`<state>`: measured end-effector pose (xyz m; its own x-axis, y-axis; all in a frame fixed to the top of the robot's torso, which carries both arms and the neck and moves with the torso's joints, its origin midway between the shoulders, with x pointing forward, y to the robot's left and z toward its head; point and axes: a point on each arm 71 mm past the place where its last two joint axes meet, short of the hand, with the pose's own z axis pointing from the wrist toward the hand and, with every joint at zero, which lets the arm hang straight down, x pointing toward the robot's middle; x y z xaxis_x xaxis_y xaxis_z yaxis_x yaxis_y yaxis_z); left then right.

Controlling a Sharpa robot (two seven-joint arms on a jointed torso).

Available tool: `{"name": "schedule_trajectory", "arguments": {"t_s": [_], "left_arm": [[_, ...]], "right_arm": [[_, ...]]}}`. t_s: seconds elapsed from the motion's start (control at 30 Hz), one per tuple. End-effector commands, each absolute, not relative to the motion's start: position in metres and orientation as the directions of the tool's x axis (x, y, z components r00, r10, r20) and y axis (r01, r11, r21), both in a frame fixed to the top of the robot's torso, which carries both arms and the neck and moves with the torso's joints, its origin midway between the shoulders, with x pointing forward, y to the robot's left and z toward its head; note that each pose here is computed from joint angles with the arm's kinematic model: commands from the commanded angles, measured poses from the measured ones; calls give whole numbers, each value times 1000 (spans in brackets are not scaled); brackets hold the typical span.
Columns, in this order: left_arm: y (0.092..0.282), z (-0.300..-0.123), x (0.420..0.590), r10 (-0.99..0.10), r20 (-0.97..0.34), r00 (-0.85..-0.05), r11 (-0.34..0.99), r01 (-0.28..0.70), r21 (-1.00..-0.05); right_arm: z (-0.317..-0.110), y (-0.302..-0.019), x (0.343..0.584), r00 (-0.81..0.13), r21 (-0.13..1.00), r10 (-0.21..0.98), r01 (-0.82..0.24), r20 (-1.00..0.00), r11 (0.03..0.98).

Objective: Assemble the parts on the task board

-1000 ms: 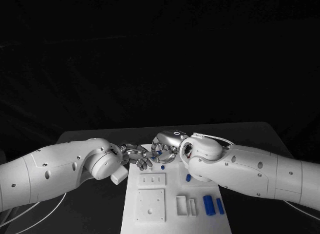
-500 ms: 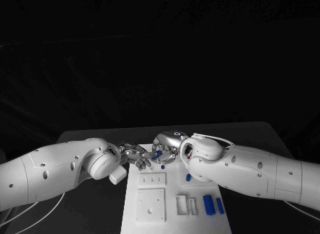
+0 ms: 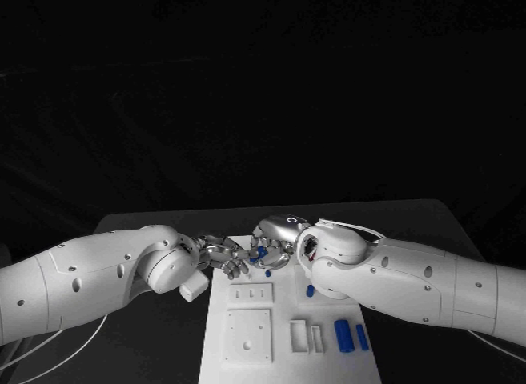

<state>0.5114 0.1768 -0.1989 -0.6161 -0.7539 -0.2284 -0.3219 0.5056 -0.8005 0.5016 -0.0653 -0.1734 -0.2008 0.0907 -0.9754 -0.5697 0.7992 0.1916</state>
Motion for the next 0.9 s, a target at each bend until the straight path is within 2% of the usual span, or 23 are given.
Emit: {"name": "schedule_trajectory", "arguments": {"t_s": [0.03, 0.4, 0.9], "left_arm": [[174, -199, 510, -736, -222, -639, 515, -316, -797], [171, -200, 512, -736, -222, -639, 515, -316, -797], [173, -199, 515, -776, -210, -595, 476, -334, -814]], "right_arm": [[-174, -64, 501, -206, 189, 83, -576, -975, 795], [-174, -62, 500, -208, 192, 85, -579, -974, 792], [-179, -62, 500, -220, 197, 81, -575, -972, 794]]}}
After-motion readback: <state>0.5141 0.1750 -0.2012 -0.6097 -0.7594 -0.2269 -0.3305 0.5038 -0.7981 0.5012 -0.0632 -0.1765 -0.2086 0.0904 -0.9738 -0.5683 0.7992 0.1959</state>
